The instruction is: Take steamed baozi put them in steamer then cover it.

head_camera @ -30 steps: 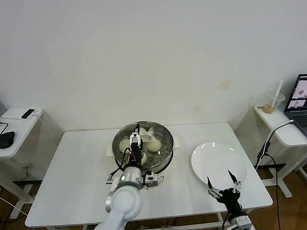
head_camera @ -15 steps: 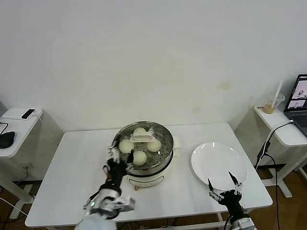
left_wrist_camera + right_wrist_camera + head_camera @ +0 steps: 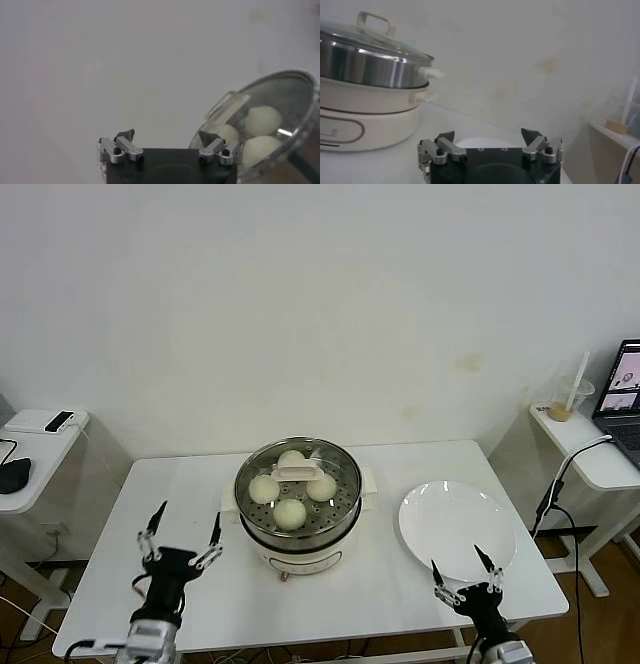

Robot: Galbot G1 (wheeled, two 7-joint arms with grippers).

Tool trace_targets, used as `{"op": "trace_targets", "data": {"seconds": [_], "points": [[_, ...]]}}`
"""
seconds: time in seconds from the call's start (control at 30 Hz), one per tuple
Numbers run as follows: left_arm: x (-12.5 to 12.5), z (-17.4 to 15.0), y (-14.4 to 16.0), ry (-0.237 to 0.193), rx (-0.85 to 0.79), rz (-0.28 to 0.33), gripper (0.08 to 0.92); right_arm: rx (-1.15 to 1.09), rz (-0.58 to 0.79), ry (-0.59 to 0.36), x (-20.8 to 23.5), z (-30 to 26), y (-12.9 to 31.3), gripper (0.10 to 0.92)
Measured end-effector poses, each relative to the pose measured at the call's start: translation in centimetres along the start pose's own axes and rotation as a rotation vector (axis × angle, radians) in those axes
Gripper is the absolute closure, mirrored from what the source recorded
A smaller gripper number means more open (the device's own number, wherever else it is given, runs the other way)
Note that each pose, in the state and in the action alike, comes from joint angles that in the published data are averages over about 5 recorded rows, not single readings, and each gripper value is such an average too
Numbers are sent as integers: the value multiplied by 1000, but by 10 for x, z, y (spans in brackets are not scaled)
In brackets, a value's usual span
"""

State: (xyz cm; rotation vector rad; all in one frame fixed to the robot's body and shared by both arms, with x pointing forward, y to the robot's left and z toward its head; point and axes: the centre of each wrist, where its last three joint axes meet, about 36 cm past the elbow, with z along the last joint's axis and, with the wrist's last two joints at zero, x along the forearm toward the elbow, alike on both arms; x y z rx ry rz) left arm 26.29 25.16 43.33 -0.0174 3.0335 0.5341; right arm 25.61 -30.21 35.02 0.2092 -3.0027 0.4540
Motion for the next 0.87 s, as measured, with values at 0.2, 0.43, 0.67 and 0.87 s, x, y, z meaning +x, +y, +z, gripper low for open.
{"op": "trace_targets", "data": {"seconds": [0.2,0.43,0.67,0.87], "points": [[24,24,8,39,141,-66,177,-4,-1,9,3,0,-2,200],[44,41,10,87,213,-119,177,-11,-10,15,3,0,-1,200],[59,51,10,119,233,-138,177,-26,-25,28,2,0,2,200],[64,54,10,133,234,-144,177,-31,-35,33,3,0,4,200]]}}
